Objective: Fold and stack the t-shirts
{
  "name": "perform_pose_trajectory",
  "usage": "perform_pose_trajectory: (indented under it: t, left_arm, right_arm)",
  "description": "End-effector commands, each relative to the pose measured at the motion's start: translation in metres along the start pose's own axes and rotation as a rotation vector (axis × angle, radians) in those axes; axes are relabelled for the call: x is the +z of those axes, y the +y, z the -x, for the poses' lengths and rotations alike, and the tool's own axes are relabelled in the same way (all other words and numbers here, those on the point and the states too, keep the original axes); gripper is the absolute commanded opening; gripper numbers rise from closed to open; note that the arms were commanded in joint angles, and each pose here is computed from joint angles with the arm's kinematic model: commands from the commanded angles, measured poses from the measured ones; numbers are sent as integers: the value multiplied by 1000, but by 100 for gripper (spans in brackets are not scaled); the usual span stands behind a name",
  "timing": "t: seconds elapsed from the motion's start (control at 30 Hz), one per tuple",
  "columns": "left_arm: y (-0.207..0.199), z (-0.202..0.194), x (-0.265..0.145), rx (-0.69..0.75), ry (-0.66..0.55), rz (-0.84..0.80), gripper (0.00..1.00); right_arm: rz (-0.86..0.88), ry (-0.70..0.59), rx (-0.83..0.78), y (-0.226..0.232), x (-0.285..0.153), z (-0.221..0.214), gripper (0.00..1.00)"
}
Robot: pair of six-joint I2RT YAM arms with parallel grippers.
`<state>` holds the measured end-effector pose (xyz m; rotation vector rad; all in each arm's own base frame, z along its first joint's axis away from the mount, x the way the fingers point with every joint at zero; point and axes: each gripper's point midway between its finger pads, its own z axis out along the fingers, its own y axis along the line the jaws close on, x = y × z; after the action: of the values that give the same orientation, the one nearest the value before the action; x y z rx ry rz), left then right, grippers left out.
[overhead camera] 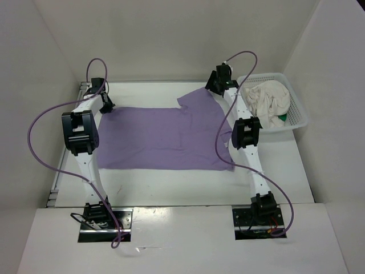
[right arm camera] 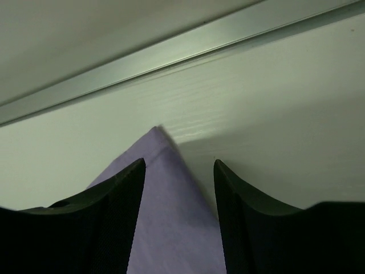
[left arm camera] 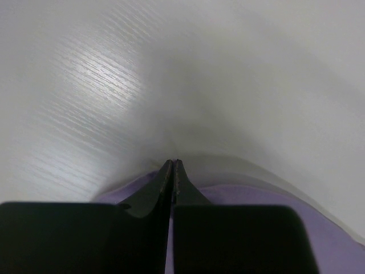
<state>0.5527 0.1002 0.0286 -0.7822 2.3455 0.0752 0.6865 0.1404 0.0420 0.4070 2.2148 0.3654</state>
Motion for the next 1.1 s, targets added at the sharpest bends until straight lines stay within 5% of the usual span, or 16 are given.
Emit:
perform_pose_trajectory:
  t: [0.0, 0.23, 0.53, 0.73, 0.83, 1.07]
  left_arm:
    - [-7, 27, -24, -26, -62, -38, 2]
    - [-8, 26, -26, -26, -58, -46, 2]
    - [-11, 30, -28, -27, -63, -59, 2]
    - [-11, 30, -28, -27, -64, -59, 2]
    - [-12, 33, -32, -19, -72, -62, 2]
    - [-20, 30, -52, -29, -77, -137, 1]
  right_arm:
    - [67, -57, 34, 12, 9, 11, 57]
    - [142, -32, 105, 24, 17, 1, 57]
    - [191, -2, 163, 32, 20, -8, 34]
    - [212, 11, 194, 35, 22, -11, 9]
    - [249, -27, 206, 44, 10, 11, 0]
    - [348, -98, 155, 76, -76, 89, 0]
